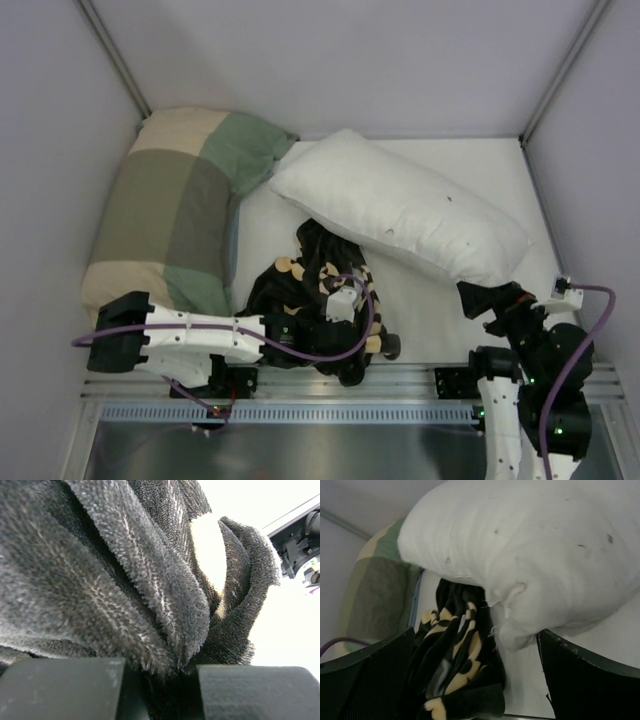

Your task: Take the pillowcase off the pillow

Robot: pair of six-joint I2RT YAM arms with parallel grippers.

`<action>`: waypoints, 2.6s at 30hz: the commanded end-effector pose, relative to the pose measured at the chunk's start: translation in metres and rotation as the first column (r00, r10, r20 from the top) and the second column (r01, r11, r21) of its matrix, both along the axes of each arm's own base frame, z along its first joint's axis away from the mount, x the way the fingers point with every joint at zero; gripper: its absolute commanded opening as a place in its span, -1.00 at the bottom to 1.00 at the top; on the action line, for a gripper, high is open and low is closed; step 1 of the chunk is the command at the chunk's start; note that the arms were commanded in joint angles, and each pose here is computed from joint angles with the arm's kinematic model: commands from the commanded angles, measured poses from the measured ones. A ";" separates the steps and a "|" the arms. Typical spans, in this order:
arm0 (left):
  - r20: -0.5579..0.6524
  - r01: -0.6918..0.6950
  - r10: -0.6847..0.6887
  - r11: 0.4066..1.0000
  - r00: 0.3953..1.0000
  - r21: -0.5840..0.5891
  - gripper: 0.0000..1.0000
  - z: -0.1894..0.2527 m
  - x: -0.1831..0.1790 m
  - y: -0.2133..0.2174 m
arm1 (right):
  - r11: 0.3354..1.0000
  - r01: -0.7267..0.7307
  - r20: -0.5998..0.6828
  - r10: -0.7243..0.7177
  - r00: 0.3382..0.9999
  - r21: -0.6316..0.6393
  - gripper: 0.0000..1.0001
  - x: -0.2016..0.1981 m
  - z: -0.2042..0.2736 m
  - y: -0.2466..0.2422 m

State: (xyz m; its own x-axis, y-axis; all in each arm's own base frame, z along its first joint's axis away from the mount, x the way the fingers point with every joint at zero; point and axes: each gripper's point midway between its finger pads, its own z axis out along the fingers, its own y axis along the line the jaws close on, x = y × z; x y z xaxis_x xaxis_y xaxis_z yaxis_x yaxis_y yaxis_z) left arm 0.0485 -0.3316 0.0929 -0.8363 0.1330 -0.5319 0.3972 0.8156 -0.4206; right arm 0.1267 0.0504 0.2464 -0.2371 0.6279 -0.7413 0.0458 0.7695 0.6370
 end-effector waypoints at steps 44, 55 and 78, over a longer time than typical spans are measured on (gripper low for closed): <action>-0.049 -0.140 0.132 0.956 0.990 -0.259 -1.00 0.010 -0.005 0.037 | 0.216 -0.961 -0.181 0.952 0.246 -0.171 -1.00 0.231 -0.047 0.346; -0.045 -0.152 0.146 0.961 0.988 -0.230 -1.00 0.003 -0.003 0.044 | 0.675 -0.701 -0.559 0.499 0.662 -0.229 -1.00 0.329 -0.176 0.242; -0.029 -0.090 0.086 0.979 0.996 -0.184 -1.00 0.008 -0.010 0.018 | 0.802 -0.495 -0.440 0.331 0.835 -0.336 -0.93 0.277 -0.093 0.106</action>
